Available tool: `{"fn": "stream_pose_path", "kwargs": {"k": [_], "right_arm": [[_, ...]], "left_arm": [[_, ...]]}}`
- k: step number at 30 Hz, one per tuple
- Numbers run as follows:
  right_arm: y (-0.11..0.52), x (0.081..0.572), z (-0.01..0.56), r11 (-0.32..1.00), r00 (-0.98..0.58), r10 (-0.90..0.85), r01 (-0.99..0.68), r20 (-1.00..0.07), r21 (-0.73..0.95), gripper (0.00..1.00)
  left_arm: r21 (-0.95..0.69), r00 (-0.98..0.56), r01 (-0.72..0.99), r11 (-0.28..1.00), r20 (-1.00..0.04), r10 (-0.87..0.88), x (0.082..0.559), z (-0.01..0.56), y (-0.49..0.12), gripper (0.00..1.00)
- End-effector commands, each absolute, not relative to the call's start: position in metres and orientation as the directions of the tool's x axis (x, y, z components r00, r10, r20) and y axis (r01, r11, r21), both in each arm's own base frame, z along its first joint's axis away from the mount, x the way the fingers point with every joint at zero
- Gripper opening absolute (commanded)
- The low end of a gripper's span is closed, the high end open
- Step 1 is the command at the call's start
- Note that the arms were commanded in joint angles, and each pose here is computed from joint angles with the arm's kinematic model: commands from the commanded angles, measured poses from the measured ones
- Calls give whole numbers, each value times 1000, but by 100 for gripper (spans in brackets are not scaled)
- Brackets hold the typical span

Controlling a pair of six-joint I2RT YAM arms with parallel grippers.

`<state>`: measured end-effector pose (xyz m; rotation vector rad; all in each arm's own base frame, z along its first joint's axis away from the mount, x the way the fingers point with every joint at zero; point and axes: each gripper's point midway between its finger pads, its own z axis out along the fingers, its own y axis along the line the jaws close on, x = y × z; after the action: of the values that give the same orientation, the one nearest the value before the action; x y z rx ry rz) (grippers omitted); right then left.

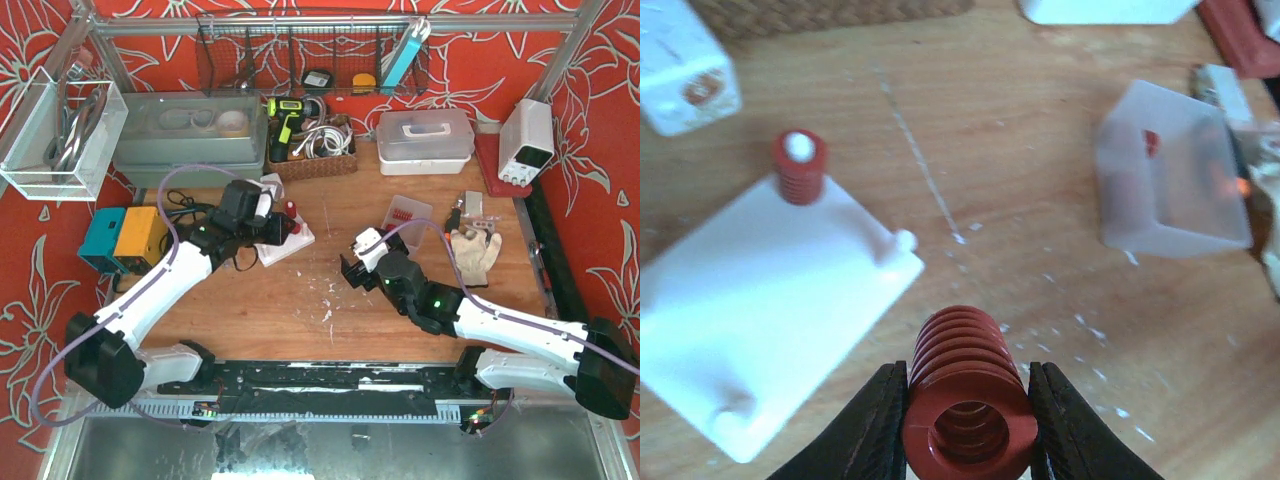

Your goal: Install the large spring

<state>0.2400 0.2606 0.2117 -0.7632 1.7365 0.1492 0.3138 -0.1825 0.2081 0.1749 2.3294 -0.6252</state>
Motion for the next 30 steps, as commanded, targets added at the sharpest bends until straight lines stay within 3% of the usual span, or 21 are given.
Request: {"fn": "stream_pose_path", "kwargs": {"k": [1,13,23,30], "right_arm": [[233,252,214,885,-210,-319,-416,-924,-210,99],[202,259,201,926,-223,-306,-294,-925,-236,99],[204,259,196,925,-224,-305,-301,-926,-232,99],[202,259,197,924,-222,-305,-302,-926,-233,99]], "left_arm": [[-269,-725,211,940,-688,-34,338,214,-153,0],[-63,-792,41,997,-611,-6,375,193,-94,0],[-30,-850,-28,999,-525,-40,389,154,-68,0],[-39,-847,-44,998,-528,-58,395,151,-62,0]]}}
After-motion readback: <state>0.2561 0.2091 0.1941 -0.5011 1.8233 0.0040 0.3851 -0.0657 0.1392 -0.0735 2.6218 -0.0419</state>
